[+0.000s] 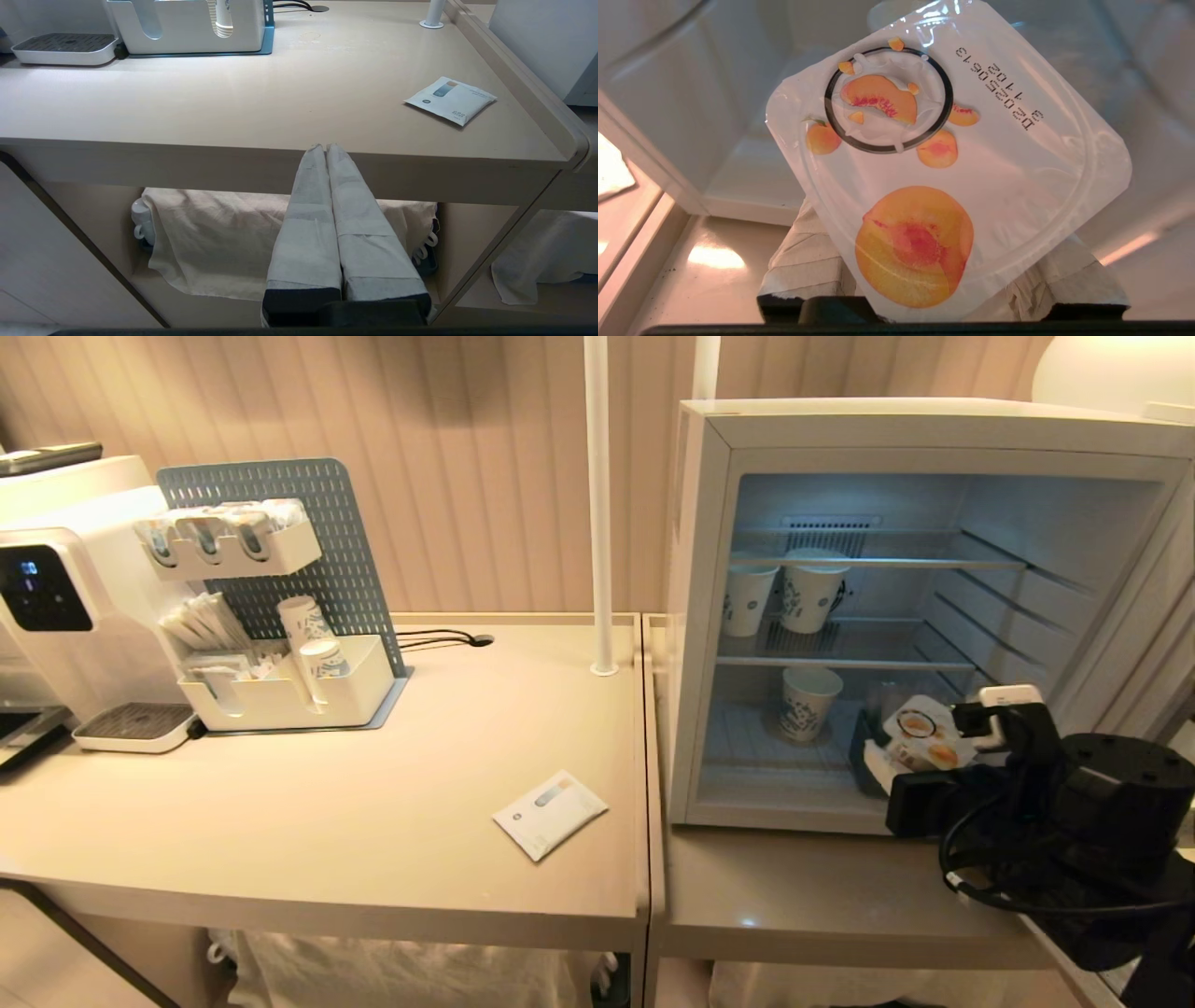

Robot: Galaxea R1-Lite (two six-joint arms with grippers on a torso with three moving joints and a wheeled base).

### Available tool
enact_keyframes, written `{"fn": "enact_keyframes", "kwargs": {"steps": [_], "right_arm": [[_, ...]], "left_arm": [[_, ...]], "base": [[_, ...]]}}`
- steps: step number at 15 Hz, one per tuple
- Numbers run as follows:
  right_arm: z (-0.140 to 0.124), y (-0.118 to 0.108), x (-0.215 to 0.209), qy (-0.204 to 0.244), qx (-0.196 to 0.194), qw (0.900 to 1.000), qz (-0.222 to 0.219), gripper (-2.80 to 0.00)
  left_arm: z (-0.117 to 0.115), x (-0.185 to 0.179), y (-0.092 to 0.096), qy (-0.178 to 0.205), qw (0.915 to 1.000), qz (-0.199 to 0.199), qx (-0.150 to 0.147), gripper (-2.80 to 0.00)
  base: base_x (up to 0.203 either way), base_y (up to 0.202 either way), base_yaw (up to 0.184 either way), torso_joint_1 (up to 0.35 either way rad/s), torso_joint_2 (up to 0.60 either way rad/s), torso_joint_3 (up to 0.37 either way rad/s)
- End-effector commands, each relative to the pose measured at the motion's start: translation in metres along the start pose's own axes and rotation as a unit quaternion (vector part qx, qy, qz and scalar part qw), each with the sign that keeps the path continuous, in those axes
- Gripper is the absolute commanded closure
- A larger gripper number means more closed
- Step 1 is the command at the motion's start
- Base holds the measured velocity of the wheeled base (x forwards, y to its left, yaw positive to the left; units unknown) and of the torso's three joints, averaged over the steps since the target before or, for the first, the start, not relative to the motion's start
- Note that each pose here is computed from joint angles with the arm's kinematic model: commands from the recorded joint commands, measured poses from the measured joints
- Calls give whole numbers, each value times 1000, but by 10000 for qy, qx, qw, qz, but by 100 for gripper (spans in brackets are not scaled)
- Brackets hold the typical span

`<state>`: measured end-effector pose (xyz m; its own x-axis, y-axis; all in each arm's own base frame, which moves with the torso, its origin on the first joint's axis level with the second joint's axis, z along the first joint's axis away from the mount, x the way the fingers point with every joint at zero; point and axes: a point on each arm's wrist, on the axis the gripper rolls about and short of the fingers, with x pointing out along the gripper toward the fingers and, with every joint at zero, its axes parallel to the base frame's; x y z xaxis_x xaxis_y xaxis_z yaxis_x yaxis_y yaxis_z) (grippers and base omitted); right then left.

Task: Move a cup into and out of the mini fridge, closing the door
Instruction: Take the yoghurt out of the freezer, then place the yoghurt on the table

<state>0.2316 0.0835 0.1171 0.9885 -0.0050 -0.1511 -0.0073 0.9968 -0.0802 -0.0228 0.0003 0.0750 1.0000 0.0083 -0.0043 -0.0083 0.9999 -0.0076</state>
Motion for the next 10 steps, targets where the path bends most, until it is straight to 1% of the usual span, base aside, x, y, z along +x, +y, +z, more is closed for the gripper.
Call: {"fn": "enact_keyframes", "kwargs": {"steps": [1,4,5,10], "right_arm": [[11,-13,-11,-244,123,9995,-179,0],[10,-38,-22,-275,205,9978,-571,0],[12,-43,-28,-337,239,9972,-624,0],[10,-55,-73,-570,346,9959,-614,0]], "left_arm": [[0,0,0,2,10000,4,-4,0],[0,0,0,9,10000,-3,0,0],[0,0,0,9,10000,-3,0,0],[0,0,0,9,10000,-3,0,0]], "base": [[0,0,0,0,0,0],[0,0,0,0,0,0],[0,0,0,0,0,0],[0,0,0,0,0,0]]}}
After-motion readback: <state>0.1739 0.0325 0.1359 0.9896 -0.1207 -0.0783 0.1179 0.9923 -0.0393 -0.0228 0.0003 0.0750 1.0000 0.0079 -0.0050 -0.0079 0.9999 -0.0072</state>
